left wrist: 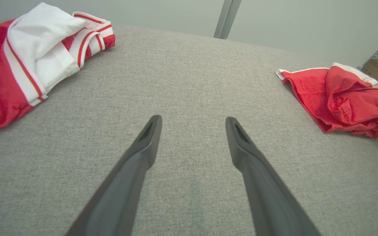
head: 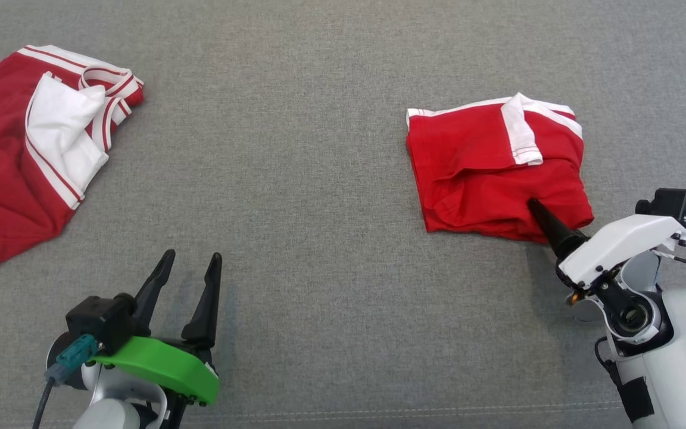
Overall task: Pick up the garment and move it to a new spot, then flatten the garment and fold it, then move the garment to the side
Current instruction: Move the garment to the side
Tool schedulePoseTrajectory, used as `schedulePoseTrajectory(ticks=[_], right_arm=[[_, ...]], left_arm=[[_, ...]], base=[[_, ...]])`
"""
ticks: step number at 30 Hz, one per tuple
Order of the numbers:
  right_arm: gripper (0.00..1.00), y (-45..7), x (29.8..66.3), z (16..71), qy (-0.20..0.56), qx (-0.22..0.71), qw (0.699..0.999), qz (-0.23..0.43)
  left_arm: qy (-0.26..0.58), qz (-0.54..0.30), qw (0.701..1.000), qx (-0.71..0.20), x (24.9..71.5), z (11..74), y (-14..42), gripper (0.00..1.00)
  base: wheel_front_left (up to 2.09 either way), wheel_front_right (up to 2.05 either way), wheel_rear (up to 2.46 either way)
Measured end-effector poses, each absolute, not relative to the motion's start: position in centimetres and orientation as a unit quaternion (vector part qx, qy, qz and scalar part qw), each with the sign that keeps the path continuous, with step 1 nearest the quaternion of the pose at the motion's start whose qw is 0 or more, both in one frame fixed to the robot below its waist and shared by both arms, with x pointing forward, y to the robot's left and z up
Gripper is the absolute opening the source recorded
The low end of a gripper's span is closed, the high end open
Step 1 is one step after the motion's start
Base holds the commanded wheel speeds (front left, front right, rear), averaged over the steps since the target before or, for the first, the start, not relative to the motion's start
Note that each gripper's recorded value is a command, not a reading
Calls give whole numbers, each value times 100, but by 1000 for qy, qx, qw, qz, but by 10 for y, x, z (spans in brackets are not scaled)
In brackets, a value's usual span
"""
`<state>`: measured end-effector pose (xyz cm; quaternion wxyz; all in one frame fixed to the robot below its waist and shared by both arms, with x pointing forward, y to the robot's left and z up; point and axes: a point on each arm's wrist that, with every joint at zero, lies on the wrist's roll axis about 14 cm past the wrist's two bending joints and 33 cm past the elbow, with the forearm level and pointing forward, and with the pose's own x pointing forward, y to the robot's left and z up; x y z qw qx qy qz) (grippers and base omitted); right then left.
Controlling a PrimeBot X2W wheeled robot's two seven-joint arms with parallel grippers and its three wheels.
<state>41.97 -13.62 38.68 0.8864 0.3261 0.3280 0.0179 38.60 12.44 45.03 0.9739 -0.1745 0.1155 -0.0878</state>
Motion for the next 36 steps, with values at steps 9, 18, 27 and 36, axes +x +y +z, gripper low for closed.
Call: schedulePoseTrajectory(ticks=[9, 18, 27, 36], right_arm=[[0, -138, 443, 394, 345, 307, 885, 59], [0, -190, 472, 429, 376, 118, 916, 78], [0, -200, 478, 442, 453, 28, 885, 105], [0, -224, 510, 486, 443, -71, 890, 81]], left_arm=[[107, -87, 975, -172, 394, 456, 125, 100], [99, -80, 974, -186, 390, 460, 122, 100], [98, -67, 974, -191, 384, 461, 128, 100], [93, -43, 976, -194, 379, 460, 141, 100]], base=[[0, 0, 0], [0, 0, 0], [0, 0, 0], [0, 0, 0]])
